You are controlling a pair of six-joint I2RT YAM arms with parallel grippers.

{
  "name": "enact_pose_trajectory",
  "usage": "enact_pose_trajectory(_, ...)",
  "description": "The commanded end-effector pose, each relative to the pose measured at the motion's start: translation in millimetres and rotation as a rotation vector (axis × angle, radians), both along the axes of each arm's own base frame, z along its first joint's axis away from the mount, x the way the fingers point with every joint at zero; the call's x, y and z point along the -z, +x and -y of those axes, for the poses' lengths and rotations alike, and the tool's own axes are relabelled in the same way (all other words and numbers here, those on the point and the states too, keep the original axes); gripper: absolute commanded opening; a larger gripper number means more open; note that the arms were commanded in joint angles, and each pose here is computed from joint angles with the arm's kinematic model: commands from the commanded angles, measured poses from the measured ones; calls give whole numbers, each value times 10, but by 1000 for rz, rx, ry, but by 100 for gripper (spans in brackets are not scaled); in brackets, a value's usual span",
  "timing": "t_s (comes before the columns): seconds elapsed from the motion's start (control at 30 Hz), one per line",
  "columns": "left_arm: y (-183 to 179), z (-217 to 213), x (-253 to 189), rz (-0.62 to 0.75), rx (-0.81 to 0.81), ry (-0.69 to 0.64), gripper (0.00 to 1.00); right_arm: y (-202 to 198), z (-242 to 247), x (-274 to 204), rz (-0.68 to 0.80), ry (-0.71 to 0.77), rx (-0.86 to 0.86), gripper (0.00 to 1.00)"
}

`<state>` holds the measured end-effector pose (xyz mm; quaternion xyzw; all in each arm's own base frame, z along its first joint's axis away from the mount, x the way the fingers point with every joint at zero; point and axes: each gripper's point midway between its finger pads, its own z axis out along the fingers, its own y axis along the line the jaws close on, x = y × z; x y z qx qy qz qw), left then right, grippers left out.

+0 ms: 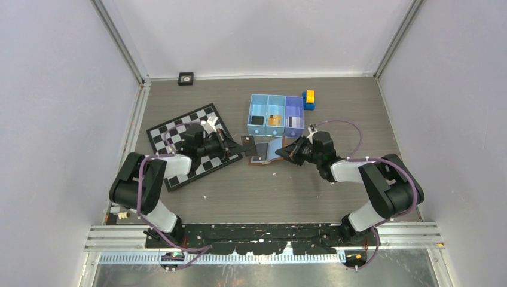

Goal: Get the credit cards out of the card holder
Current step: Remove the credit card from the card holder, then place the card holder at the center of the board.

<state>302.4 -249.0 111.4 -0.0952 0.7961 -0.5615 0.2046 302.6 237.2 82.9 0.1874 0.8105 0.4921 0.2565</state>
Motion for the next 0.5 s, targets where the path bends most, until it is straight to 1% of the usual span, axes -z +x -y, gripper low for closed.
enact_pose_trajectory(0.0, 22, -114, -107, 77, -38, 71, 0, 131, 94, 136, -31, -101, 52, 9)
enact_pose_trajectory(0.03, 22, -130, -119, 84, -43, 85, 0, 136, 118, 178, -44, -121, 63, 16)
enact_pose_trajectory(0.1, 18, -153, -151, 98, -49, 102, 0, 136, 187, 208, -51, -163, 86, 33)
enact_pose_trajectory(0.13, 21, -164, -165, 106, -55, 107, 0, 143, 236, 182, -38, -181, 106, 39)
enact_pose_trajectory(0.2, 18, -175, -172, 112, -58, 116, 0, 142, 379, 104, -6, -223, 164, 55)
enact_pose_trajectory(0.23, 19, -181, -170, 114, -60, 120, 0, 138, 460, 58, 16, -254, 189, 60)
enact_pose_trajectory(0.27, 22, -182, -177, 118, -60, 122, 0, 157, 553, -57, 52, -283, 227, 62)
enact_pose_trajectory(0.47, 13, -176, -200, 129, -50, 120, 0, 142, 911, -372, 149, -441, 325, 63)
